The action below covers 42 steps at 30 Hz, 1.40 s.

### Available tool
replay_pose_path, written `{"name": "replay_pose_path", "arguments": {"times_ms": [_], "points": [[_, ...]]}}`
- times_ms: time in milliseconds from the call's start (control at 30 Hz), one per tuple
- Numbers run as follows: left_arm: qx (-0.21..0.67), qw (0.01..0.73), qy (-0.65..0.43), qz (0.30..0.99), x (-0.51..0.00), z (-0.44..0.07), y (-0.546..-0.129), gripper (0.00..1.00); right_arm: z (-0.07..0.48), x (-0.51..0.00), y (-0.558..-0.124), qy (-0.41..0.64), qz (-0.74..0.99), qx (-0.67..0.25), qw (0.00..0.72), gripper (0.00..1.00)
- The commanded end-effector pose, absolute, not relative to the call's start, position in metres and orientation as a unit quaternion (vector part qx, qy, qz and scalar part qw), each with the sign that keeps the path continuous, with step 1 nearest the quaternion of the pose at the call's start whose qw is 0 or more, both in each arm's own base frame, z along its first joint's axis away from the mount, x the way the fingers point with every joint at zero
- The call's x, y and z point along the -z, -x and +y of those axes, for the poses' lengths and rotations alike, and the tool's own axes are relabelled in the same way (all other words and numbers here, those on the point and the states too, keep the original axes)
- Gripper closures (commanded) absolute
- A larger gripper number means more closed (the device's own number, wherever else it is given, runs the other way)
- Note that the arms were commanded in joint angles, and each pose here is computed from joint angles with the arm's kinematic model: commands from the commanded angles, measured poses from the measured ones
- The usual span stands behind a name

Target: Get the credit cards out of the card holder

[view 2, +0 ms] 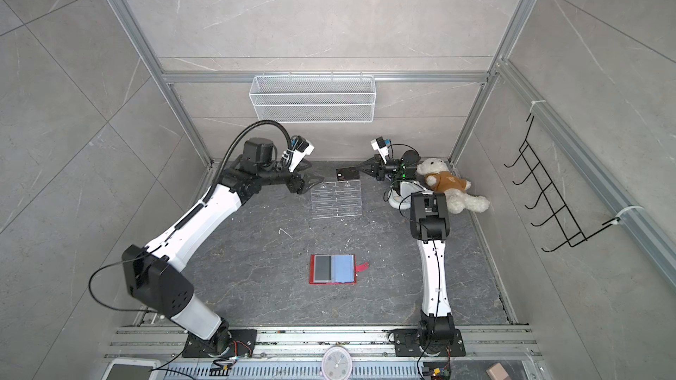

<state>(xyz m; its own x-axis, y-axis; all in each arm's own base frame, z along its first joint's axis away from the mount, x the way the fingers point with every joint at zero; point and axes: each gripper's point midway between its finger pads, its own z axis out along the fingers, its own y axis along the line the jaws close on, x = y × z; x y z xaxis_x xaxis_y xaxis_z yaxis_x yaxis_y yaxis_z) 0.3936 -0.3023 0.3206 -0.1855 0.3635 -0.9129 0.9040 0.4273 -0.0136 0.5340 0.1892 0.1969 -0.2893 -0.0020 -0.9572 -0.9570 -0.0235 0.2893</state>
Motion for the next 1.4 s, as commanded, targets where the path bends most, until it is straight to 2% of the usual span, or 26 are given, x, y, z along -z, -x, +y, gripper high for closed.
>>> {"name": "replay_pose_path", "arguments": {"times_ms": [0,167,367,500,567,800,1067,1233,1367], "points": [[0.33,0.427,-0.501,0.677,-0.32,-0.317,-0.391,0.36,0.188,-0.205,-0.519,0.476,0.541,-0.562,0.406,1.0],[0.34,0.408,-0.529,0.662,-0.308,-0.33,-0.42,0.43,0.188,-0.202,-0.519,0.477,0.54,-0.561,0.407,1.0],[0.331,0.394,-0.548,0.66,-0.286,-0.343,-0.456,0.43,0.189,-0.204,-0.519,0.478,0.54,-0.561,0.407,1.0],[0.321,0.412,-0.543,0.658,-0.28,-0.346,-0.479,0.44,0.19,-0.204,-0.517,0.479,0.539,-0.561,0.407,1.0],[0.324,0.409,-0.537,0.663,-0.259,-0.35,-0.494,0.43,0.191,-0.205,-0.517,0.479,0.539,-0.561,0.406,1.0],[0.353,0.423,-0.52,0.652,-0.243,-0.364,-0.514,0.44,0.196,-0.203,-0.514,0.48,0.538,-0.565,0.402,1.0],[0.363,0.4,-0.519,0.663,-0.22,-0.365,-0.512,0.46,0.198,-0.206,-0.505,0.486,0.533,-0.562,0.405,1.0],[0.382,0.388,-0.525,0.654,-0.215,-0.367,-0.501,0.58,0.199,-0.205,-0.502,0.485,0.534,-0.564,0.402,1.0],[0.39,0.374,-0.529,0.654,-0.209,-0.367,-0.495,0.59,0.202,-0.209,-0.5,0.488,0.531,-0.564,0.403,1.0]]}}
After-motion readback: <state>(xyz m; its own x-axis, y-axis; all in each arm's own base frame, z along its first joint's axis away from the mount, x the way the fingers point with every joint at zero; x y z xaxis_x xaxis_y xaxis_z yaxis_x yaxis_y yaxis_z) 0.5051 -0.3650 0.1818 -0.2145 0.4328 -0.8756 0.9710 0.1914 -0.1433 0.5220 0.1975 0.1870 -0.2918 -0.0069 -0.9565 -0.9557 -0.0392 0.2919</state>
